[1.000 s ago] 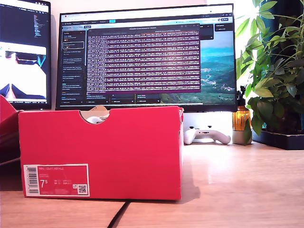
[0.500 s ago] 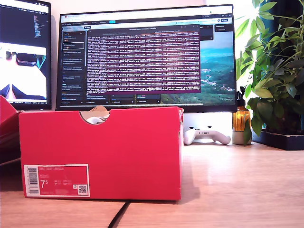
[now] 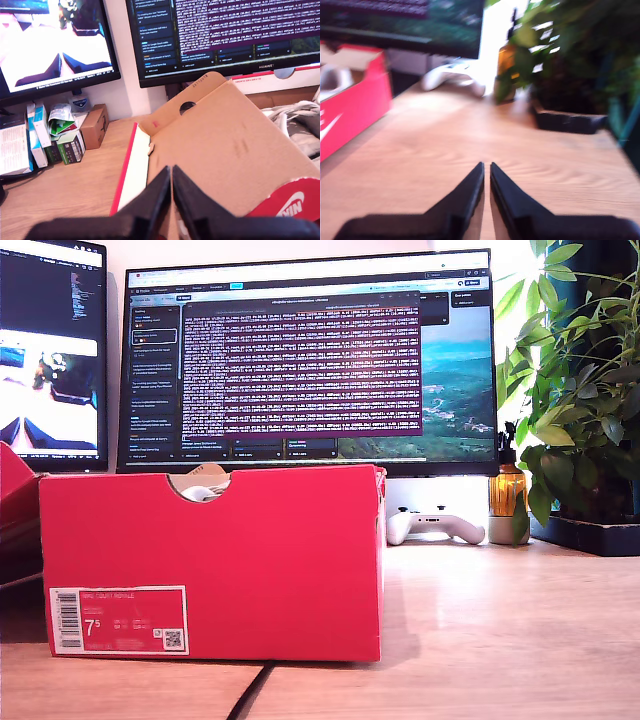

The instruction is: Pack the white shoes by picking the first shoe and placing it inside the red shoebox, left side, then picking and rotating the second shoe and placing it in the shoebox

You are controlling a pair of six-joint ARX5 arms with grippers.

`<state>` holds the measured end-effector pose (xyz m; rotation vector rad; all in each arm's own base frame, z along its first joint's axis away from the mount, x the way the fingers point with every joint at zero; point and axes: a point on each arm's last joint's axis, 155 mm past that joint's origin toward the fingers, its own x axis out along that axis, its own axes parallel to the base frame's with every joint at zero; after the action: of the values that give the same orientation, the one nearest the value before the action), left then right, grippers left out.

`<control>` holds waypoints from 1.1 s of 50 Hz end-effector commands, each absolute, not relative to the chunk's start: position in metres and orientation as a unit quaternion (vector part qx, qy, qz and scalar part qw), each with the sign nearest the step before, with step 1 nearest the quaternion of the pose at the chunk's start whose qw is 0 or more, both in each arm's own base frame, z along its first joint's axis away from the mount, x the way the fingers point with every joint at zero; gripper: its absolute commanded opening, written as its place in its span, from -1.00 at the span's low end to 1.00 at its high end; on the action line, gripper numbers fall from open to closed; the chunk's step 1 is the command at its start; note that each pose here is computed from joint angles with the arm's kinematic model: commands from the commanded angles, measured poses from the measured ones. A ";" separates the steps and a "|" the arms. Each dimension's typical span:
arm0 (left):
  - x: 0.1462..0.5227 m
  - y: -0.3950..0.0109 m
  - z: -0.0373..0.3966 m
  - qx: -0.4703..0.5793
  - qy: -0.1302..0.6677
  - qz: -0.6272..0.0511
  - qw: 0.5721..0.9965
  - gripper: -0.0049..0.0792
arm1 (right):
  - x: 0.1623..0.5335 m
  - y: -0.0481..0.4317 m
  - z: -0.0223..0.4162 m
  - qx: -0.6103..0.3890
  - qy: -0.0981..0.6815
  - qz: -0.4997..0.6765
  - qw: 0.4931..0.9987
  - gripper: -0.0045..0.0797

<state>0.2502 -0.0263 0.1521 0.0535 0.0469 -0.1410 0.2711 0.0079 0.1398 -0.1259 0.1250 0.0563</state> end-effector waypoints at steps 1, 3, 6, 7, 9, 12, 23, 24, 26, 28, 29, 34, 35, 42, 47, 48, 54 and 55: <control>0.251 -0.025 0.139 0.023 0.034 -0.067 0.997 -0.93 | 0.268 0.007 0.131 -0.059 0.071 0.025 0.995 -0.92; 0.252 -0.024 0.139 0.023 0.034 -0.065 0.997 -0.93 | 0.266 0.007 0.131 -0.057 0.072 0.025 0.995 -0.92; 0.252 -0.024 0.139 0.023 0.034 -0.065 0.997 -0.93 | 0.263 0.007 0.130 -0.055 0.074 0.025 0.995 -0.92; 0.252 -0.024 0.139 0.023 0.035 -0.065 0.997 -0.93 | 0.262 0.007 0.130 -0.054 0.072 0.025 0.996 -0.92; 0.252 -0.024 0.139 0.023 0.035 -0.065 0.997 -0.93 | 0.260 0.007 0.128 -0.048 0.076 0.025 0.996 -0.92; 0.252 -0.023 0.139 0.022 0.035 -0.063 0.997 -0.93 | 0.256 0.006 0.123 -0.043 0.085 0.022 0.995 -0.92; 0.252 -0.019 0.137 0.011 0.040 -0.050 0.998 -0.93 | 0.248 0.007 0.124 -0.022 0.084 0.021 0.996 -0.92; 0.252 -0.018 0.136 0.011 0.042 -0.049 0.998 -0.93 | 0.248 0.007 0.124 -0.022 0.084 0.021 0.996 -0.92; 0.252 -0.018 0.133 0.009 0.048 -0.049 0.998 -0.93 | 0.248 0.007 0.123 -0.022 0.085 0.021 0.996 -0.92; 0.251 -0.018 0.130 0.009 0.054 -0.049 0.997 -0.93 | 0.248 0.007 0.123 -0.020 0.086 0.021 0.996 -0.92; 0.251 -0.018 0.129 0.003 0.057 -0.049 0.997 -0.93 | 0.248 0.007 0.123 -0.014 0.086 0.021 0.996 -0.92; 0.250 -0.018 0.123 0.002 0.068 -0.049 0.996 -0.93 | 0.248 0.010 0.124 0.012 0.087 0.025 0.996 -0.92; 0.250 -0.018 0.122 -0.001 0.069 -0.049 0.996 -0.93 | 0.248 0.010 0.124 0.017 0.087 0.025 0.996 -0.92; 0.248 -0.019 0.110 -0.005 0.094 -0.051 0.994 -0.93 | 0.248 0.009 0.124 0.021 0.086 0.023 0.996 -0.92; 0.247 -0.019 0.102 -0.005 0.110 -0.051 0.993 -0.93 | 0.248 0.009 0.124 0.021 0.086 0.023 0.996 -0.92; 0.247 -0.019 0.103 -0.005 0.109 -0.051 0.993 -0.93 | 0.248 0.009 0.124 0.021 0.086 0.023 0.996 -0.92; 0.247 -0.019 0.103 -0.005 0.109 -0.051 0.993 -0.93 | 0.248 0.009 0.124 0.021 0.086 0.023 0.996 -0.92; 0.247 -0.019 0.103 -0.005 0.109 -0.051 0.993 -0.93 | 0.248 0.009 0.124 0.021 0.086 0.023 0.996 -0.92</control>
<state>0.2473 -0.0200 0.1205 -0.0028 0.1772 -0.1054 0.2477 0.0063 0.1251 0.0346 0.1769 0.0351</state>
